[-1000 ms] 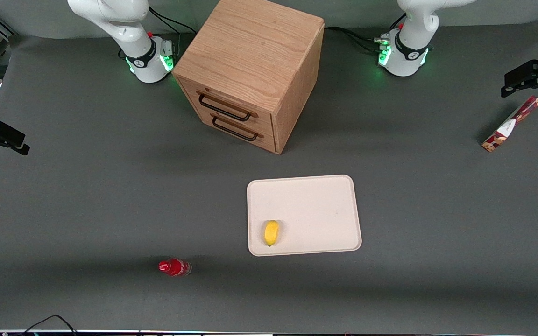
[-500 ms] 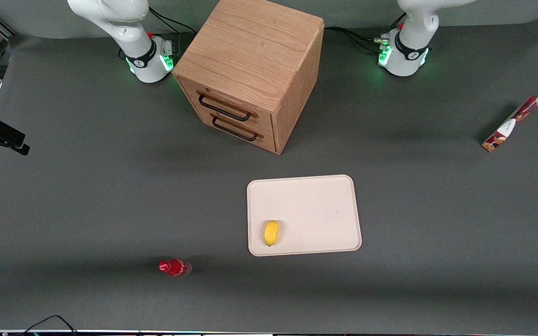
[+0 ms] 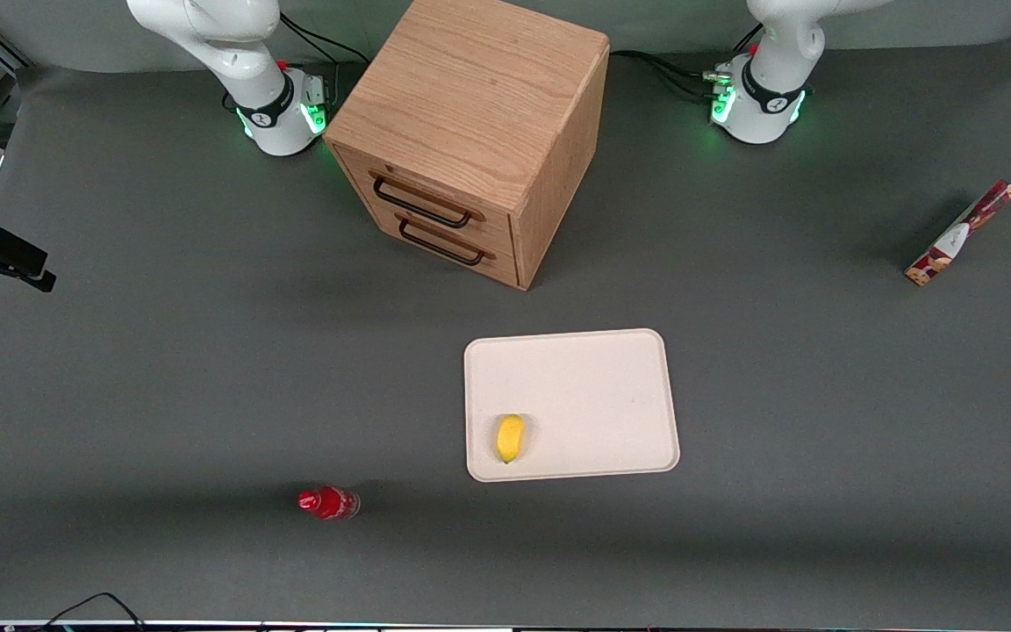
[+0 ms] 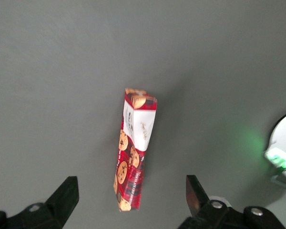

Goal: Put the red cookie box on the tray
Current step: 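Lower the left gripper onto the red cookie box and grasp it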

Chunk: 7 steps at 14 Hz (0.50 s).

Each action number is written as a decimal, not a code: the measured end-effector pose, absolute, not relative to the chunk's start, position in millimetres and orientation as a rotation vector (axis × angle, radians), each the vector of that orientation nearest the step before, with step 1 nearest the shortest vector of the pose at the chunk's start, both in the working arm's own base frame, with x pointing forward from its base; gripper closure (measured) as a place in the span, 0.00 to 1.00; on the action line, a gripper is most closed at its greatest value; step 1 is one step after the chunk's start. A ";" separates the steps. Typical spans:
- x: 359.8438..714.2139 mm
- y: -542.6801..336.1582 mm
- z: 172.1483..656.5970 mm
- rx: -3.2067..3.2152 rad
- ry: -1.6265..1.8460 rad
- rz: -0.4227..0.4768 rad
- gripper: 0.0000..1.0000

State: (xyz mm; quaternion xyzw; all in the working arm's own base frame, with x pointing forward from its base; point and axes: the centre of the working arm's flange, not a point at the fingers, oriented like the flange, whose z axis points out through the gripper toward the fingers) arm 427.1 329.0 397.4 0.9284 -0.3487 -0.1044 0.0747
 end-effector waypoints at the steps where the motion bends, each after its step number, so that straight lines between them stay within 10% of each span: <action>1: 407.1 338.4 370.7 2.765 -1.082 -0.281 0.00; 7: 324.3 344.2 272.1 2.755 -1.251 -0.137 0.00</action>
